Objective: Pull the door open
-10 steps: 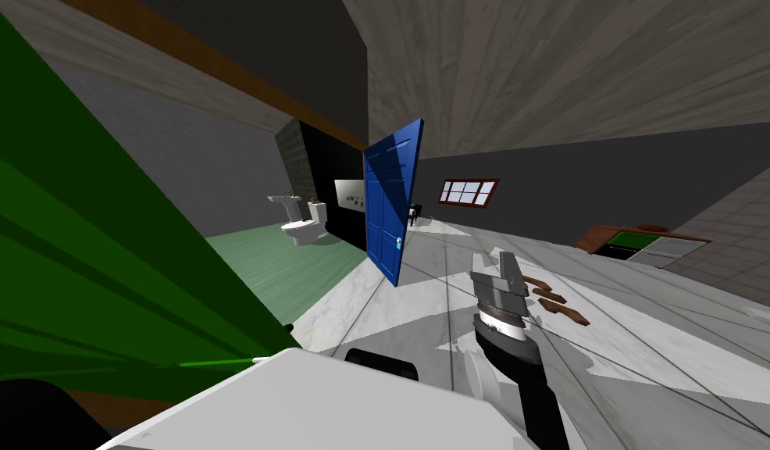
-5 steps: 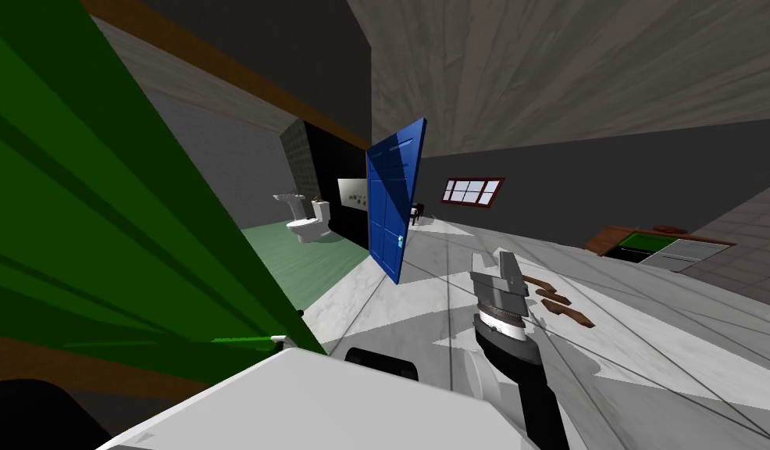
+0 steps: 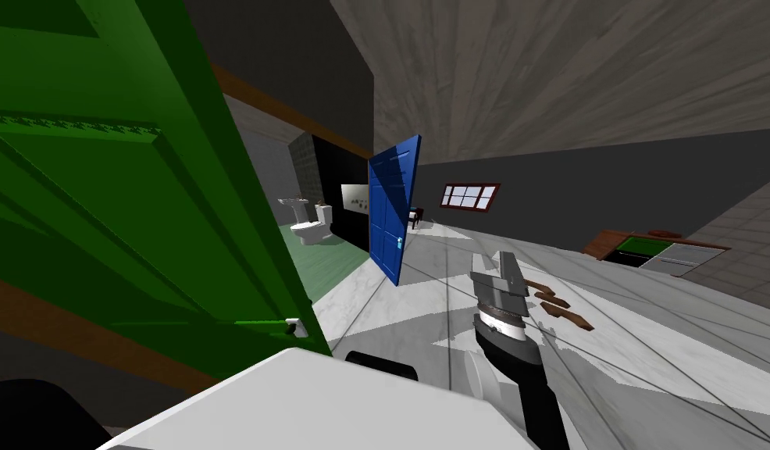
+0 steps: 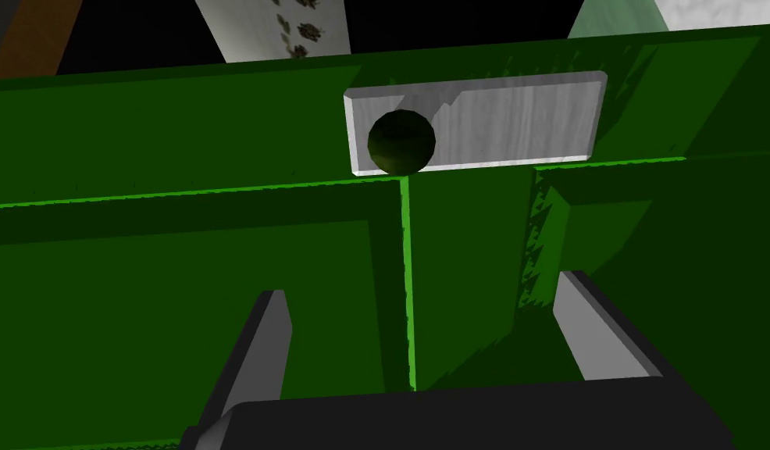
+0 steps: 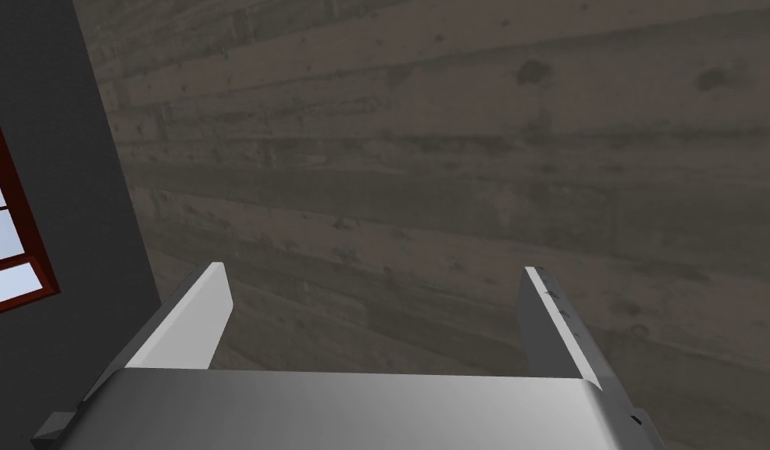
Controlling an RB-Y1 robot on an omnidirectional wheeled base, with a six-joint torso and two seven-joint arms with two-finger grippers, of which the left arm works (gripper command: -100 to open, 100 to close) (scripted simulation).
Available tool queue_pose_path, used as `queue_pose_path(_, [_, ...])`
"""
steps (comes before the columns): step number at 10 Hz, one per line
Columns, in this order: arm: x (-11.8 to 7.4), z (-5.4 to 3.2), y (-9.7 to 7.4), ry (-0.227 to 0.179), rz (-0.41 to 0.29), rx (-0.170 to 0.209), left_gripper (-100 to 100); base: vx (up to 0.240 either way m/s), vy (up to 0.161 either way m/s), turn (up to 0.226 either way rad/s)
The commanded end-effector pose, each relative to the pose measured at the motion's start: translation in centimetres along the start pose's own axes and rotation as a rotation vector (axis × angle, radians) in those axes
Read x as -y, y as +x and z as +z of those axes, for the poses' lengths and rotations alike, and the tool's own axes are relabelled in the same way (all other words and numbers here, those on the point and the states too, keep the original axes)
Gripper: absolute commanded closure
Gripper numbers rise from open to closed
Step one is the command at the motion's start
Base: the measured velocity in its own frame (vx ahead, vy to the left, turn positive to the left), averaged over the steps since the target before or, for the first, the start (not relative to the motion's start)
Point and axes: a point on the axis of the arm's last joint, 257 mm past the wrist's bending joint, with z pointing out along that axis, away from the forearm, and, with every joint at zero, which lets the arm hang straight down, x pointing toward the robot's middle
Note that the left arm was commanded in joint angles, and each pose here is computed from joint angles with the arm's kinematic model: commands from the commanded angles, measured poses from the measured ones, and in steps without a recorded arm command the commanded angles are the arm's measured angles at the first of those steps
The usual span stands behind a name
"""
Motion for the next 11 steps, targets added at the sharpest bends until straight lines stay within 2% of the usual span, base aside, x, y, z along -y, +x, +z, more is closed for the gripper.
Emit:
queue_pose_path(1, [-0.27,0.36,-0.49,-0.006,0.001,0.009,-100,0.195,0.009,-0.020])
queue_pose_path(3, [-0.16,0.77,-1.11,-0.004,0.000,0.018,-100,0.199,-0.007,-0.039])
queue_pose_path(5, [0.41,1.26,-1.48,0.017,-0.003,0.017,-100,0.225,-0.017,-0.049])
queue_pose_path(6, [0.26,1.12,-1.40,0.011,0.000,0.017,-100,0.088,-0.017,0.013])
queue_pose_path(7, [0.26,1.12,-1.40,0.011,0.000,0.017,100,-0.015,0.004,0.004])
queue_pose_path(11, [0.26,1.12,-1.40,0.011,0.000,0.017,100,-0.019,0.002,-0.007])
